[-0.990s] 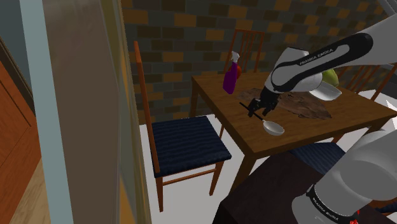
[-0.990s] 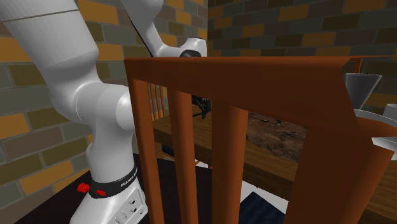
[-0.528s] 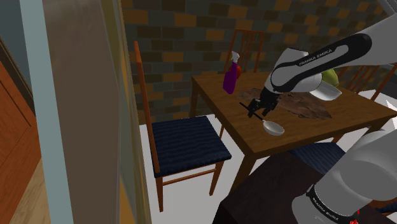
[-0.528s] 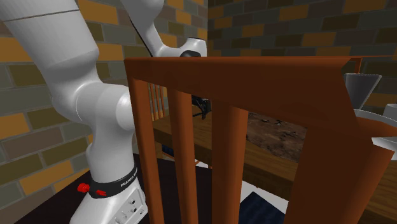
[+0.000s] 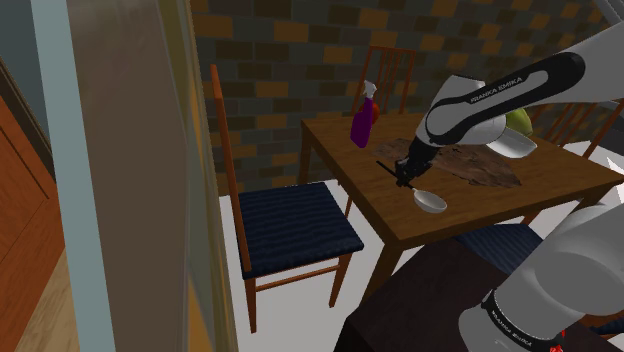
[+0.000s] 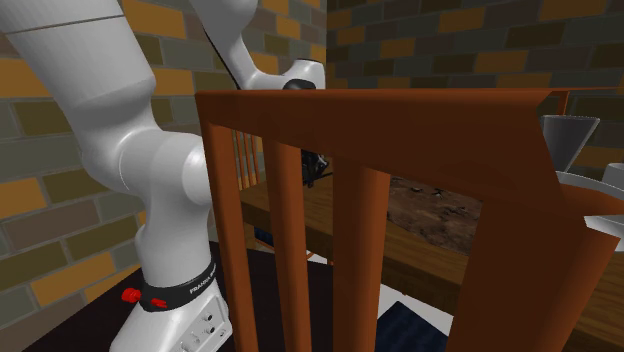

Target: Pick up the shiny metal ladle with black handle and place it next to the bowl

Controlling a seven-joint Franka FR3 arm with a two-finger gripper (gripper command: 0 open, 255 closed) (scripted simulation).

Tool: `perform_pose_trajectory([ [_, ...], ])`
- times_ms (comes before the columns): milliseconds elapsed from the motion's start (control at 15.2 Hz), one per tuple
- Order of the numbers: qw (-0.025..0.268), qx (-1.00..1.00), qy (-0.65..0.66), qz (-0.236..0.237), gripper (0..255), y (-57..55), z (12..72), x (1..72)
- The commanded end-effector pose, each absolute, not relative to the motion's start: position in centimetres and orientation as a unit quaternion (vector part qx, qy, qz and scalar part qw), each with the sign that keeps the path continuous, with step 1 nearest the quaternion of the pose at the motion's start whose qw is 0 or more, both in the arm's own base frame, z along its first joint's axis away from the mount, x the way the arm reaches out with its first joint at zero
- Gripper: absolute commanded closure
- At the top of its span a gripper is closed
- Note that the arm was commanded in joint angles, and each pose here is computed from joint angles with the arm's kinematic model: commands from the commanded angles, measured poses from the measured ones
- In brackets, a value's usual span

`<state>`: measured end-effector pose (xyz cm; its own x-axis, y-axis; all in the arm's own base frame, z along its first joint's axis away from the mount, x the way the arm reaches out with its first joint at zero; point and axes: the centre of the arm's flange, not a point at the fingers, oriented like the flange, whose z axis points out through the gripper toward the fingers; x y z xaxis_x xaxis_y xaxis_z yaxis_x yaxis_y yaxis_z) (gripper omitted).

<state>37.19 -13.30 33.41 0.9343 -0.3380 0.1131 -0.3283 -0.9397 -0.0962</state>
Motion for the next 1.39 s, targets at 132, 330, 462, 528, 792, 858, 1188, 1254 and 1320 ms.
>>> perform_pose_trajectory([
  [132, 0.038, -0.983, 0.169, -0.063, 255, -13.3, 33.8, 37.2],
  [330, 0.038, -0.983, 0.169, -0.063, 255, -13.3, 35.4, 37.2],
  [462, 0.038, -0.983, 0.169, -0.063, 255, -13.3, 36.5, 37.2],
  [528, 0.038, -0.983, 0.169, -0.063, 255, -13.3, 37.0, 37.2],
  [792, 0.038, -0.983, 0.169, -0.063, 255, -13.3, 39.1, 37.2],
  [858, 0.038, -0.983, 0.169, -0.063, 255, -13.3, 39.6, 37.2],
  [1188, 0.038, -0.983, 0.169, -0.063, 255, -13.3, 42.3, 37.2],
  [1254, 0.038, -0.983, 0.169, -0.063, 255, -13.3, 42.8, 37.2],
  [1320, 0.038, -0.983, 0.169, -0.063, 255, -13.3, 43.3, 37.2],
])
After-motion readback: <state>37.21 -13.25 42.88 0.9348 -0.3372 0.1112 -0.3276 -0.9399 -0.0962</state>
